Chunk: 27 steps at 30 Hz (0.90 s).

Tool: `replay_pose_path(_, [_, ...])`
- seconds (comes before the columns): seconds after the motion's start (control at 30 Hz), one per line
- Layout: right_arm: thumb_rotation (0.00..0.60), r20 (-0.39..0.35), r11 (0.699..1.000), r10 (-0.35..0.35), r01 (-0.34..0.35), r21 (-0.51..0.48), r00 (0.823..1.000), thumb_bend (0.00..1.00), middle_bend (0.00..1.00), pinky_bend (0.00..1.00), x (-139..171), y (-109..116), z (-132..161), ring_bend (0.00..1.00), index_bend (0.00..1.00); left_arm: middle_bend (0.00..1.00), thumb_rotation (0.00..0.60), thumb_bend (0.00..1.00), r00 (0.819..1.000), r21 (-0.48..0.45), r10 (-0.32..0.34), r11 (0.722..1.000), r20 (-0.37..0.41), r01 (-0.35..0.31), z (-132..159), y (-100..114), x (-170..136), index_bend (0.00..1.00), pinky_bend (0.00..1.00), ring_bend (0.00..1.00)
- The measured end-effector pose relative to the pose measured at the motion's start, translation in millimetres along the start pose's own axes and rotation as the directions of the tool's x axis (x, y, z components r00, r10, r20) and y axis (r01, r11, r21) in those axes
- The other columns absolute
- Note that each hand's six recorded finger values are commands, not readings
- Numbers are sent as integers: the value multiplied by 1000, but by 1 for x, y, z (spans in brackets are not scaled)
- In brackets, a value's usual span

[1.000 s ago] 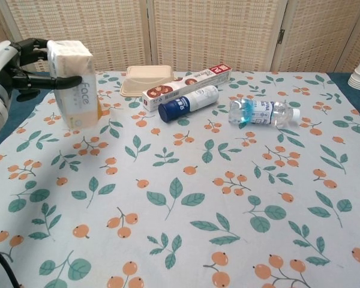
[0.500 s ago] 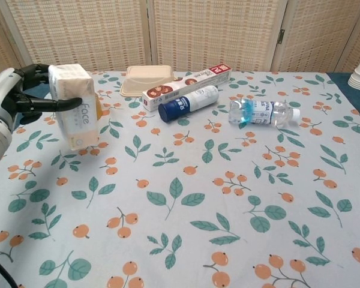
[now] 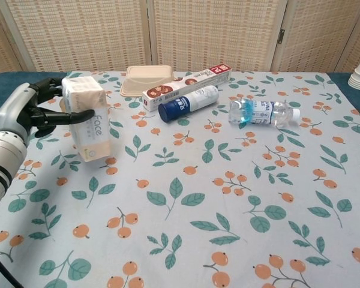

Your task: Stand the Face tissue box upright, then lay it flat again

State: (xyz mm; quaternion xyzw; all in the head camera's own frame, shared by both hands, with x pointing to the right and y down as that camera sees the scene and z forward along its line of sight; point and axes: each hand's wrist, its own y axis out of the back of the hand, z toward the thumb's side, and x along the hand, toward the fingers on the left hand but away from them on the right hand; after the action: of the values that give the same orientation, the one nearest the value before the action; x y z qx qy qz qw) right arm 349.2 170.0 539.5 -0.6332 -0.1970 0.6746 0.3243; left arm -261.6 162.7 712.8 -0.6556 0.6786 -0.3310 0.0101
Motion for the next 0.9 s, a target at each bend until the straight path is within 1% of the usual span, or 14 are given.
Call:
replay_pose_path(0.4, [600, 15, 1000, 0, 0, -10, 1000, 72, 192, 97, -3, 0, -4, 43, 241, 512, 600, 236, 1000, 18, -2, 1000, -8, 2, -17, 4, -3, 406, 1000, 1000])
replay_pose_path(0.53, [600, 12, 1000, 8, -8, -10, 1000, 72, 192, 97, -4, -1, -3, 43, 241, 486, 600, 229, 1000, 27, -3, 1000, -9, 3, -23, 7, -5, 377, 1000, 1000])
replay_pose_path(0.6, [600, 11, 1000, 10, -10, -10, 1000, 71, 192, 97, -4, -2, -3, 43, 241, 460, 600, 224, 1000, 30, -4, 1000, -12, 5, -26, 8, -6, 332, 1000, 1000])
replay_pose_path(0.67, [600, 9, 1000, 11, -11, -10, 1000, 71, 192, 97, -4, -2, -2, 43, 241, 425, 600, 215, 1000, 29, -11, 1000, -12, 11, -26, 7, -6, 266, 1000, 1000])
replay_pose_path(0.73, [600, 9, 1000, 11, -11, -11, 1000, 72, 192, 97, -4, -2, -2, 43, 241, 404, 600, 208, 1000, 27, -23, 999, -11, 23, -27, 6, -8, 227, 1000, 1000])
replay_pose_path(0.8, [600, 8, 1000, 10, -10, -12, 1000, 72, 192, 97, -4, -1, -2, 43, 241, 361, 600, 201, 999, 27, -38, 999, -9, 38, -28, 5, -9, 146, 1000, 1000])
replay_pose_path(0.87, [600, 8, 1000, 11, -11, -12, 1000, 72, 192, 97, -5, -1, -2, 43, 241, 288, 600, 190, 999, 32, -52, 998, -9, 52, -30, 4, -11, 36, 1000, 998])
replay_pose_path(0.9, [600, 7, 1000, 12, -12, -12, 1000, 72, 192, 97, -5, -1, -1, 43, 241, 244, 600, 183, 998, 31, -55, 998, -8, 55, -30, 4, -11, 7, 1000, 990])
